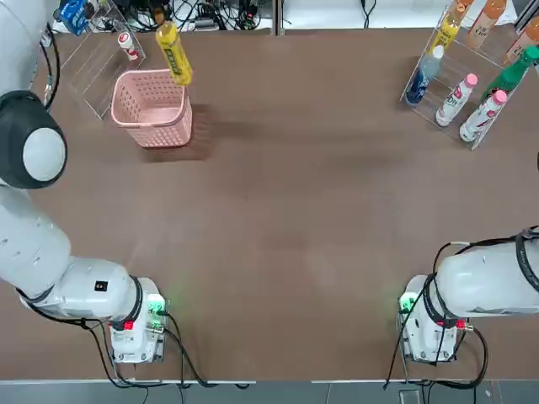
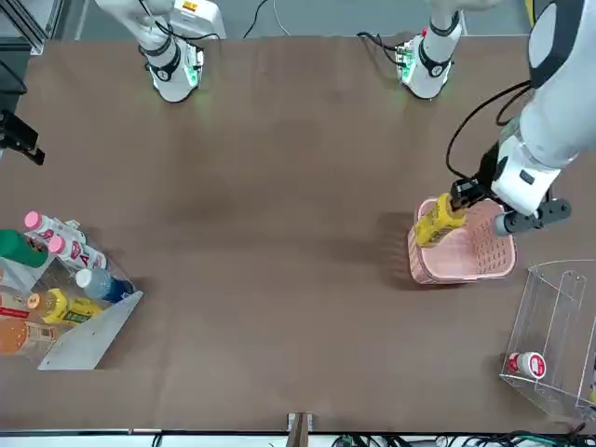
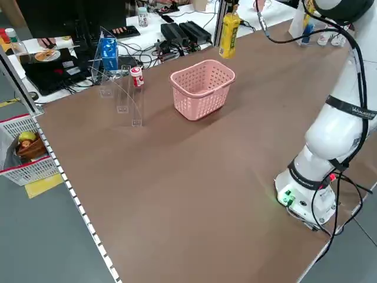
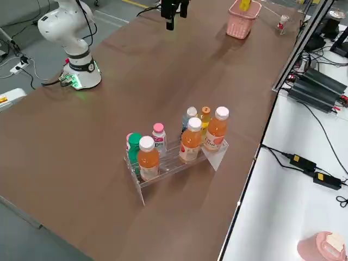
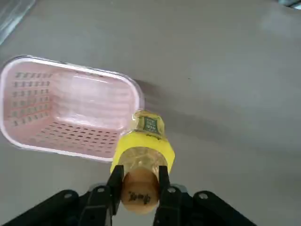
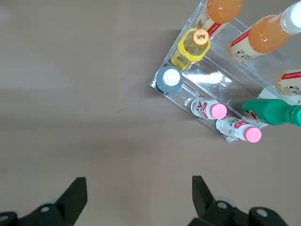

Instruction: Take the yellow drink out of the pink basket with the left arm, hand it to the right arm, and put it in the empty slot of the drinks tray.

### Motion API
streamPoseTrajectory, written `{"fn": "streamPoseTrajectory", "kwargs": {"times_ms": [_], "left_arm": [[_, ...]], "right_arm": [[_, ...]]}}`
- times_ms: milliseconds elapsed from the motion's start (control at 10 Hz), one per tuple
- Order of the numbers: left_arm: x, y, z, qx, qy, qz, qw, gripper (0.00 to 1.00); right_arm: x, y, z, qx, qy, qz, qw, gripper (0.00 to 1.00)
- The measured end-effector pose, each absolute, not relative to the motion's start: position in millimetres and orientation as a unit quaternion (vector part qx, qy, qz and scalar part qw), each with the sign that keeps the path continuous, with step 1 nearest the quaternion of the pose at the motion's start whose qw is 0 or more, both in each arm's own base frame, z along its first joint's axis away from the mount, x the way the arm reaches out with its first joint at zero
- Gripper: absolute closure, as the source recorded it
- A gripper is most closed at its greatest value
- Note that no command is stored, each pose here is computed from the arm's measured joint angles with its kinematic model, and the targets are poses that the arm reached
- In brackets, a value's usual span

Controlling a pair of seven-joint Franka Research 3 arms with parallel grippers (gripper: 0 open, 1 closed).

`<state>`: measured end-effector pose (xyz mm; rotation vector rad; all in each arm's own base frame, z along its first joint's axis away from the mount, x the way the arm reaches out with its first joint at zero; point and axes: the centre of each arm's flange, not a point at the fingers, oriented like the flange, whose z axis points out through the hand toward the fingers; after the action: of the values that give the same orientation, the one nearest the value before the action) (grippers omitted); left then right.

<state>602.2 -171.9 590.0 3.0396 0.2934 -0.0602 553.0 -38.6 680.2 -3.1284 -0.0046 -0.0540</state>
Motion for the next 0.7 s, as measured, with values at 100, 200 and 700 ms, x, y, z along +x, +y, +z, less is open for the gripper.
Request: {"fn": "streamPoseTrajectory", "kwargs": {"times_ms": [100,200,700], "left_arm": [[603,-191,588,0.995,0.087,-0.021,0.048,0.66],[604,-208,586,0.995,0.08,-0.023,0.052,0.66],[591,-290,570,0.998,0.029,-0.022,0.054,0.66]], "right_arm": [[553,-39,680,-1.0,-0.001,-0.017,0.006,0.01],[553,-39,681,-1.0,-0.001,-0.018,0.006,0.01],[553,-40,681,-1.0,0.0,-0.018,0.006,0.01]]}}
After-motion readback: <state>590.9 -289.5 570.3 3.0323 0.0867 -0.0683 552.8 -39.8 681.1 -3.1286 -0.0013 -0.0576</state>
